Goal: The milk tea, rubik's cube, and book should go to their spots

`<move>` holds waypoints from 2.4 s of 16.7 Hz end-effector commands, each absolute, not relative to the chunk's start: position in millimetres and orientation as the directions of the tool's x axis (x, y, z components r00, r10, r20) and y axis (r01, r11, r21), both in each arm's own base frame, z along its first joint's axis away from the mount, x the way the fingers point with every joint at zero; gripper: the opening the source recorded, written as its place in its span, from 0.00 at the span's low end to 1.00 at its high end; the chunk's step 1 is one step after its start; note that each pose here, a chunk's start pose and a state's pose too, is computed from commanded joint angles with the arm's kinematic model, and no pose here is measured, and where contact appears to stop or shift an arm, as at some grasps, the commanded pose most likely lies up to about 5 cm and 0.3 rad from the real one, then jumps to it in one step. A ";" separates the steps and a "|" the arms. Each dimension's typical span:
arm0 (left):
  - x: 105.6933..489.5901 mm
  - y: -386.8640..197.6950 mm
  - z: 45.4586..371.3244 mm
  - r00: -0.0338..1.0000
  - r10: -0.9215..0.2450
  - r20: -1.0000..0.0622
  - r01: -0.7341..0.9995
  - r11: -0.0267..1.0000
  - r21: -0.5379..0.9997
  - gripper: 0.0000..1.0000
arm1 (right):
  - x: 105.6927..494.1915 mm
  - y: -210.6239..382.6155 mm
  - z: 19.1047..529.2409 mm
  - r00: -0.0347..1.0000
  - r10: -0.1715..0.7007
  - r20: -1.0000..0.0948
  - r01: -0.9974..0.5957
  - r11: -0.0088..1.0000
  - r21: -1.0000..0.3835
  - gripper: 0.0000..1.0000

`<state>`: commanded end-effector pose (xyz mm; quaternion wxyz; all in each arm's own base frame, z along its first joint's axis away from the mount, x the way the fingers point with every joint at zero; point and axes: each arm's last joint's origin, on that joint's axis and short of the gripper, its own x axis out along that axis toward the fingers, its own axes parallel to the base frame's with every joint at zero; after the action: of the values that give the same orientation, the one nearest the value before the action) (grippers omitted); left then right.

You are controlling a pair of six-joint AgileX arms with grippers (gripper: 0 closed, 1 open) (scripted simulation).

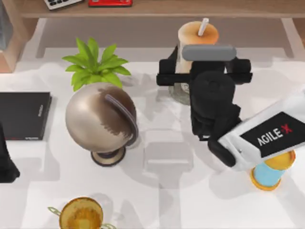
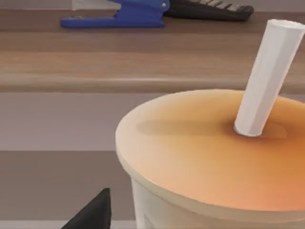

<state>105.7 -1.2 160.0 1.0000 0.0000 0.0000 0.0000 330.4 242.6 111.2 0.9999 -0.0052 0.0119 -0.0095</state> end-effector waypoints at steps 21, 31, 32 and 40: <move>105.7 -1.2 160.0 1.000 0.000 0.000 0.000 1.000 0.000 1.00 | 299.5 178.3 204.9 1.000 -0.023 -0.014 0.023 1.000 -0.013 1.00; 105.7 -1.2 160.0 1.000 0.000 0.000 0.000 1.000 0.000 1.00 | 177.2 39.3 242.4 1.000 -0.018 0.006 0.018 1.000 -0.005 1.00; 105.7 -1.2 160.0 1.000 0.000 0.000 0.000 1.000 0.000 1.00 | 162.2 30.3 237.6 1.000 -0.016 0.018 0.016 1.000 -0.001 1.00; 105.7 -1.2 160.0 1.000 0.000 0.000 0.000 1.000 0.000 1.00 | 107.4 0.6 170.1 1.000 -0.002 0.012 0.002 1.000 0.000 1.00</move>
<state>105.7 -1.2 160.0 1.0000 0.0000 0.0000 0.0000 107.4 0.6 170.1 1.0000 -0.0001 -0.0062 -0.0011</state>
